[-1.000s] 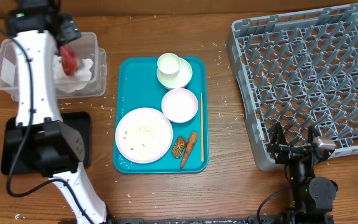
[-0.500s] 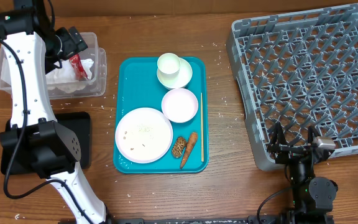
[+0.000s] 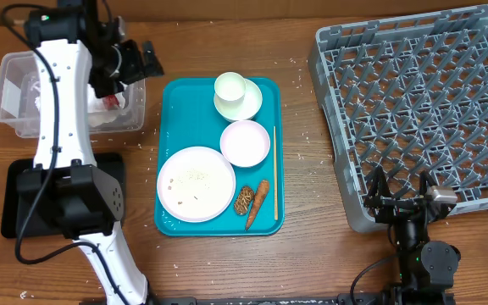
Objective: Sort waste into correct bins and load items into the dishwasher
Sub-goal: 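Carry red wrapper to clear bin and release it inside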
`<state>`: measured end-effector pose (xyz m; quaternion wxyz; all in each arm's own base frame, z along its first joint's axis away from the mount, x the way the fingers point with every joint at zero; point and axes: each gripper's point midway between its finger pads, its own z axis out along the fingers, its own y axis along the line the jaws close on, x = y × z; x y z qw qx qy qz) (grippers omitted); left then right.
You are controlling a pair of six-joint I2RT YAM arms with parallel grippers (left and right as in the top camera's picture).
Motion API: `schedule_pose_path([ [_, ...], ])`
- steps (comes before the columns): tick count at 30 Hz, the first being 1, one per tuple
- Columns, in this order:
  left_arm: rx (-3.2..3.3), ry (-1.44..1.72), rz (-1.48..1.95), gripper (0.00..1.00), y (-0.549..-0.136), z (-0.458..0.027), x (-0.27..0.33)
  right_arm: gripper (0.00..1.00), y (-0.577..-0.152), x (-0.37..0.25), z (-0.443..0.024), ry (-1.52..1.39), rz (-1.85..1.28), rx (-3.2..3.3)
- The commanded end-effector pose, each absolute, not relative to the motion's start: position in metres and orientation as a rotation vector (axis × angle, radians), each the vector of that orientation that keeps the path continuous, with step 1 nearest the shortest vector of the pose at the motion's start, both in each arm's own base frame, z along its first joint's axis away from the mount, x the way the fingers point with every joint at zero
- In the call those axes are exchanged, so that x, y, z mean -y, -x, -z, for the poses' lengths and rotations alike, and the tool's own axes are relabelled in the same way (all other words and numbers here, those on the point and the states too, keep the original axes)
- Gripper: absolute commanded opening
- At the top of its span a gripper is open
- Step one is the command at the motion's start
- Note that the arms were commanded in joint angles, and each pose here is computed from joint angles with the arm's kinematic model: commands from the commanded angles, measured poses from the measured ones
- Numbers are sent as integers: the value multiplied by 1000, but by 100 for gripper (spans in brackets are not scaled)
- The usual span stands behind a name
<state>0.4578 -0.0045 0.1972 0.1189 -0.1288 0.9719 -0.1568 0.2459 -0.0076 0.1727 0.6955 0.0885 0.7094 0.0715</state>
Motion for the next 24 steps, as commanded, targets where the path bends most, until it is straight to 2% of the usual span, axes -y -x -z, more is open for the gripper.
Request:
schedule_pose_path([
  [1,-2835,286,494,100,-455,-206,22,100,-246,9,-170,-197,-150,-1584],
  [18,-2884,287,547,100,-443,-205,38,100,-246,9,-170,-197,-150,-1584],
  [22,-2844,251,515,100,-454,-207,41,100,-246,9,-170,-196,-150,-1584],
  [24,-2805,255,379,100,-466,-206,26,100,-246,9,-170,-196,-150,-1584],
])
